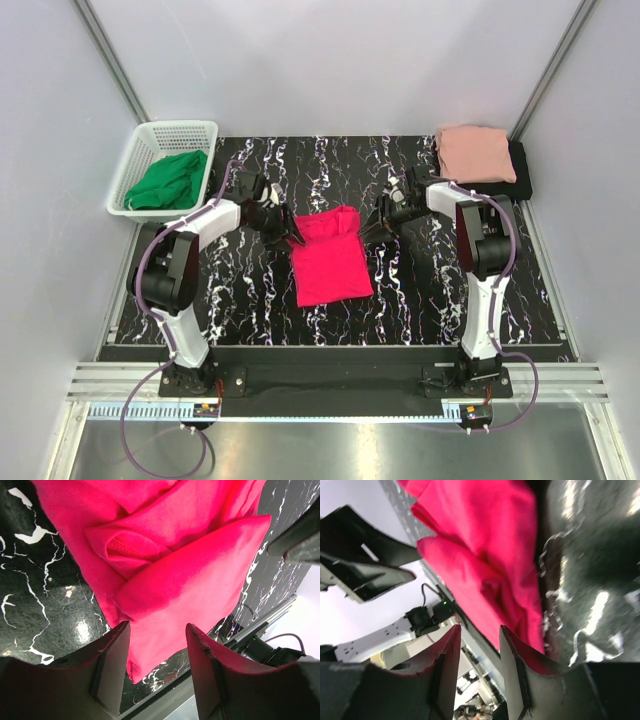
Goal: Fold and stack the t-shirts
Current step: Fold the tshirt
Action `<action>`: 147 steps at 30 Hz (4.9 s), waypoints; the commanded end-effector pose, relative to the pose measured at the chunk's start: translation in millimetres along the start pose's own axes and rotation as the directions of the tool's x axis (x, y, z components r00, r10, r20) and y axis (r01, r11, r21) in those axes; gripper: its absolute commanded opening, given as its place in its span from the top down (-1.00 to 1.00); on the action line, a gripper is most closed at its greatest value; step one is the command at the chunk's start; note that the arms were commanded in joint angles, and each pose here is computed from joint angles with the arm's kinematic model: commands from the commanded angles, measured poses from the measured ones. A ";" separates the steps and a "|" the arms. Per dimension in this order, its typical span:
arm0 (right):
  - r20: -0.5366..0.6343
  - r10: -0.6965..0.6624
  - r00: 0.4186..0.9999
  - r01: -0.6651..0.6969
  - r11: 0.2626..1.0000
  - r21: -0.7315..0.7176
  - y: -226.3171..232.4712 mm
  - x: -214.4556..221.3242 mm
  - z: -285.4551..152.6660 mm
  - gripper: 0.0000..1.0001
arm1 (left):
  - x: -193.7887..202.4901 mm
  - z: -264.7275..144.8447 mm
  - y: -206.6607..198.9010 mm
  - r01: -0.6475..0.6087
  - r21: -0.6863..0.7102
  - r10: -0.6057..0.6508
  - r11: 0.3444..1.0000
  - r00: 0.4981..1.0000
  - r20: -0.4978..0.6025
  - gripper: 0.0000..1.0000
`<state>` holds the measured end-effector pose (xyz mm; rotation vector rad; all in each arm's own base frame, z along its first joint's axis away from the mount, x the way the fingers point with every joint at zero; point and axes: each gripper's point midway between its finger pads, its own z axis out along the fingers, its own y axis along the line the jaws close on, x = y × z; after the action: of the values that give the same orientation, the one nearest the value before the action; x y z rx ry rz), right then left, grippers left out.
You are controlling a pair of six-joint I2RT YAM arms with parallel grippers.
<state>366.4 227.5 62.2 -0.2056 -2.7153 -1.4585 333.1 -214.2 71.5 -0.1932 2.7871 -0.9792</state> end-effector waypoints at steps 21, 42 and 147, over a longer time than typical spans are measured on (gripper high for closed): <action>-0.010 -0.071 0.997 0.072 0.997 0.035 4.1 -21.9 19.6 0.12 | -7.8 7.4 3.9 -0.011 -0.015 0.011 1.000 1.000 -0.005 -0.01; -0.030 -0.064 0.998 0.065 0.997 0.040 -0.7 -23.9 25.8 0.14 | -18.3 16.8 4.6 -0.003 -0.022 0.003 1.000 1.000 -0.010 0.03; 0.163 -0.275 0.948 0.291 0.953 -0.089 125.6 -100.8 -18.1 1.00 | -126.6 -31.2 -58.6 -0.085 0.067 0.067 0.994 0.970 0.235 1.00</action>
<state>478.8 269.8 151.3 0.0579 -2.9111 -1.6706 441.0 -217.4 132.8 -0.1893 2.5760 -0.9688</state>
